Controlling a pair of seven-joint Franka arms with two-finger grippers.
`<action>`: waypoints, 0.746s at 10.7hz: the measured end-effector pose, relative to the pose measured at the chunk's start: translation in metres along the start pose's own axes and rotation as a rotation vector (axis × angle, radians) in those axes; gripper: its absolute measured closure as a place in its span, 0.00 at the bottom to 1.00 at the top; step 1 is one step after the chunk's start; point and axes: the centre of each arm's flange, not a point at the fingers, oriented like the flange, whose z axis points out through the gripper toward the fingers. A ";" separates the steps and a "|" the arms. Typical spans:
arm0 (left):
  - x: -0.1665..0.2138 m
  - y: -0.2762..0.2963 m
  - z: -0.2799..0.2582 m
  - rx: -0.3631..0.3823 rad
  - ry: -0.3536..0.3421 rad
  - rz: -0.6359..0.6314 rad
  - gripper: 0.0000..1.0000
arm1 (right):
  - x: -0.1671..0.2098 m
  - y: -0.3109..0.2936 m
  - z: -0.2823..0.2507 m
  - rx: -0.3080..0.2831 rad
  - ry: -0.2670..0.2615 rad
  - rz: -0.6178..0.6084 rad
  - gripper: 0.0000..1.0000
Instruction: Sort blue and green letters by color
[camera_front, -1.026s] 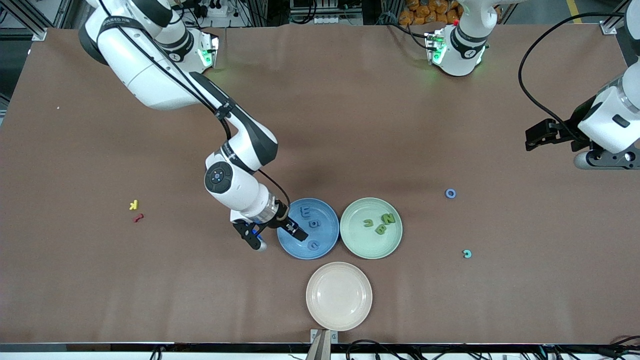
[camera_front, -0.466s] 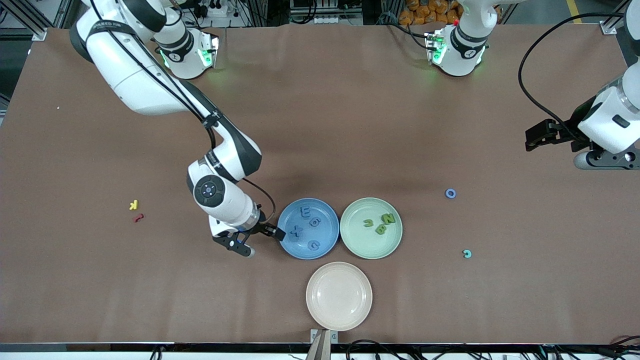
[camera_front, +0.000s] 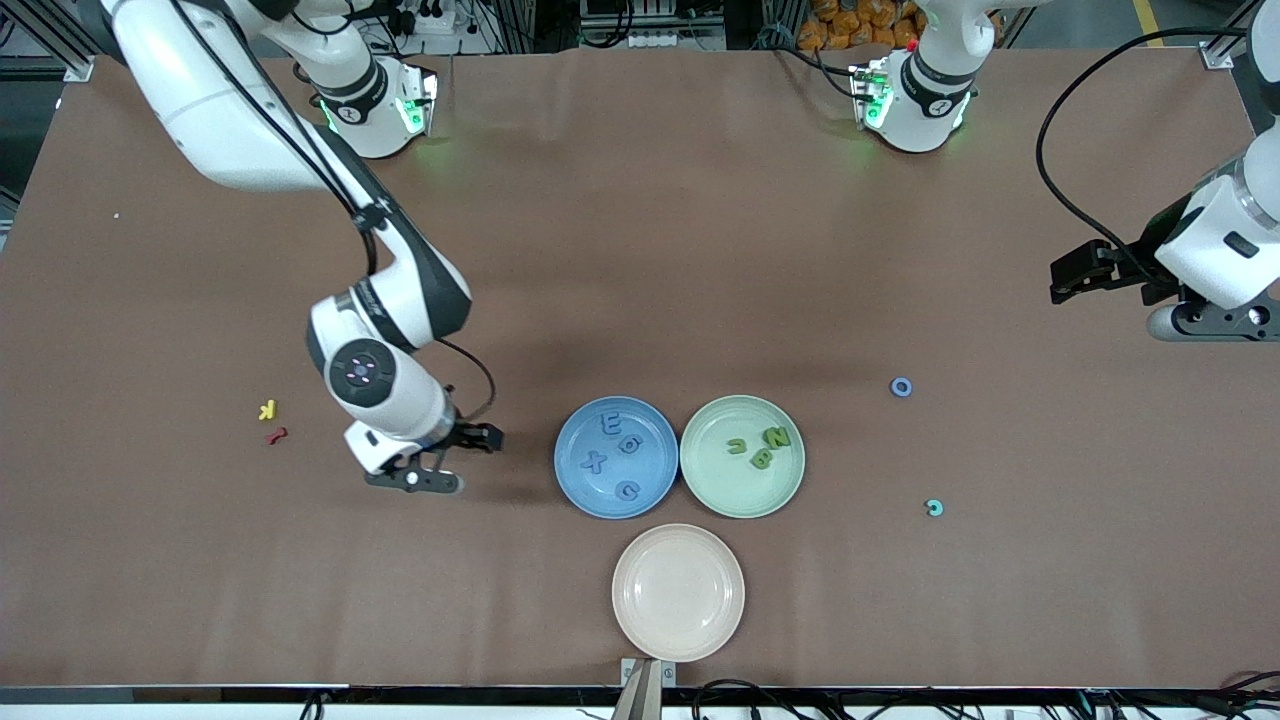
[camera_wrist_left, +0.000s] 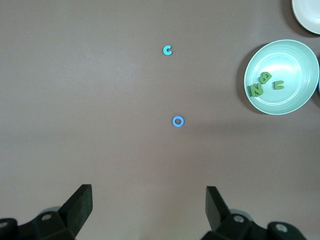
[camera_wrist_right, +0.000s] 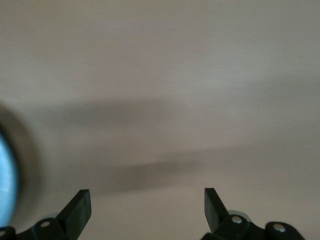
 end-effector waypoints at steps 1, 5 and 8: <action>0.000 0.000 0.000 0.000 0.000 0.000 0.00 | -0.005 0.029 -0.008 -0.030 -0.003 -0.035 0.00; 0.001 0.000 0.002 0.000 -0.003 0.000 0.00 | -0.031 0.114 -0.051 -0.117 0.005 -0.142 0.00; 0.002 0.000 0.003 0.000 -0.004 0.000 0.00 | -0.052 0.157 -0.106 -0.135 -0.005 -0.145 0.00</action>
